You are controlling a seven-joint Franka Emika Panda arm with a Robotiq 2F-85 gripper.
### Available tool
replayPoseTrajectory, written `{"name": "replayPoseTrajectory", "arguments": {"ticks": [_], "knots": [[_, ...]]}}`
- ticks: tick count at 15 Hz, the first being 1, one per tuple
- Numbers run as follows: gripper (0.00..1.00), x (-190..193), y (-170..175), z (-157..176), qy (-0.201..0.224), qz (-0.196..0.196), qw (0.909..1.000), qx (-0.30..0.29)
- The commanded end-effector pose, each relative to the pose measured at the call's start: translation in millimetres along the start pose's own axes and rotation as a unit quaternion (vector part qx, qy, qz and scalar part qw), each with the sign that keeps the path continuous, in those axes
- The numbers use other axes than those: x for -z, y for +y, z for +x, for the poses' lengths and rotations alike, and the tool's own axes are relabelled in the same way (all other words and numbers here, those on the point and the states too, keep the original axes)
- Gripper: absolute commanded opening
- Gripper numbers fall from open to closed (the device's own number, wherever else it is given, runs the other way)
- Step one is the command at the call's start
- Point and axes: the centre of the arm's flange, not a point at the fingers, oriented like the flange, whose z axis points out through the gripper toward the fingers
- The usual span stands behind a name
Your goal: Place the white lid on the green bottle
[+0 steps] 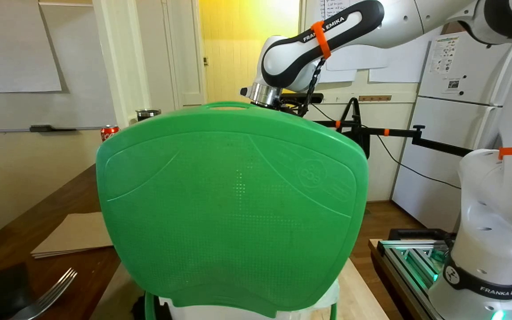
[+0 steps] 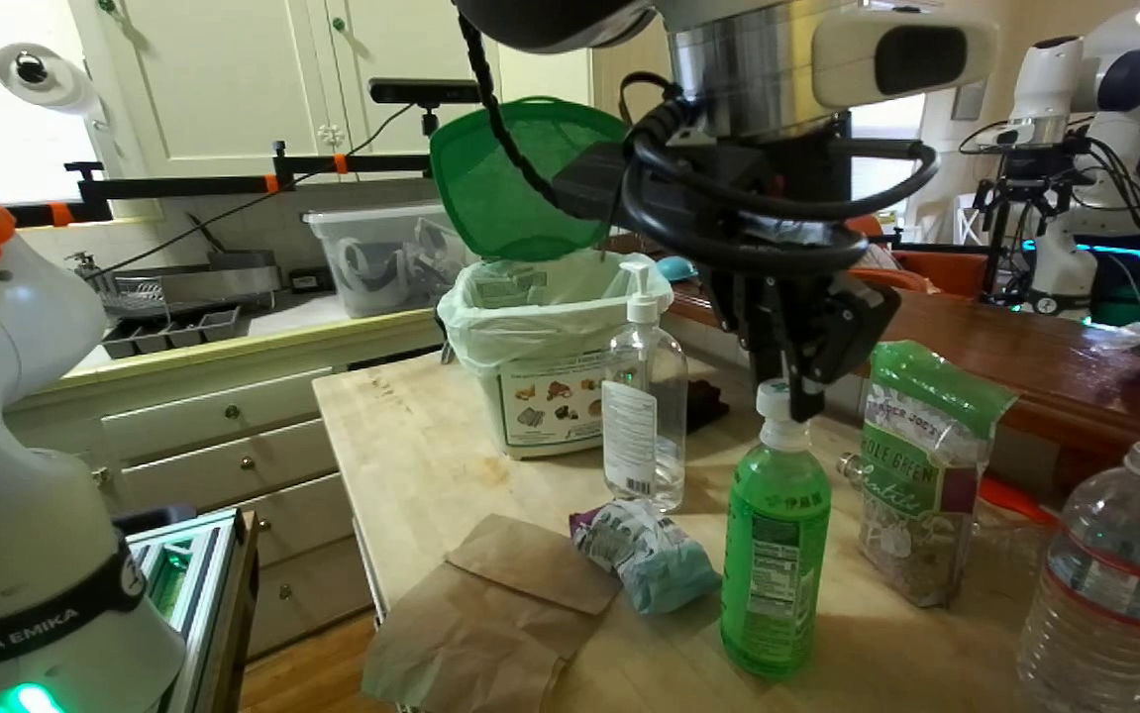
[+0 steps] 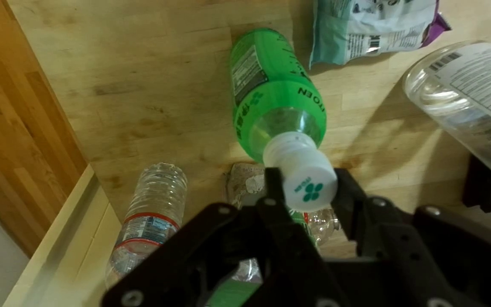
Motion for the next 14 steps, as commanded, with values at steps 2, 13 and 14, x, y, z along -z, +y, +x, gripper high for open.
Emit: {"name": "replayPoseTrajectory", "arguments": {"ticks": [2,13,14], "knots": [[0.09,-3.7,3.8,1.1,-0.008,-0.001,0.9999,0.007],[0.09,-4.2,6.1,5.4,-0.001,0.000,1.0000,0.004],[0.09,-4.3,5.8,5.3,-0.002,0.000,1.0000,0.004]]}}
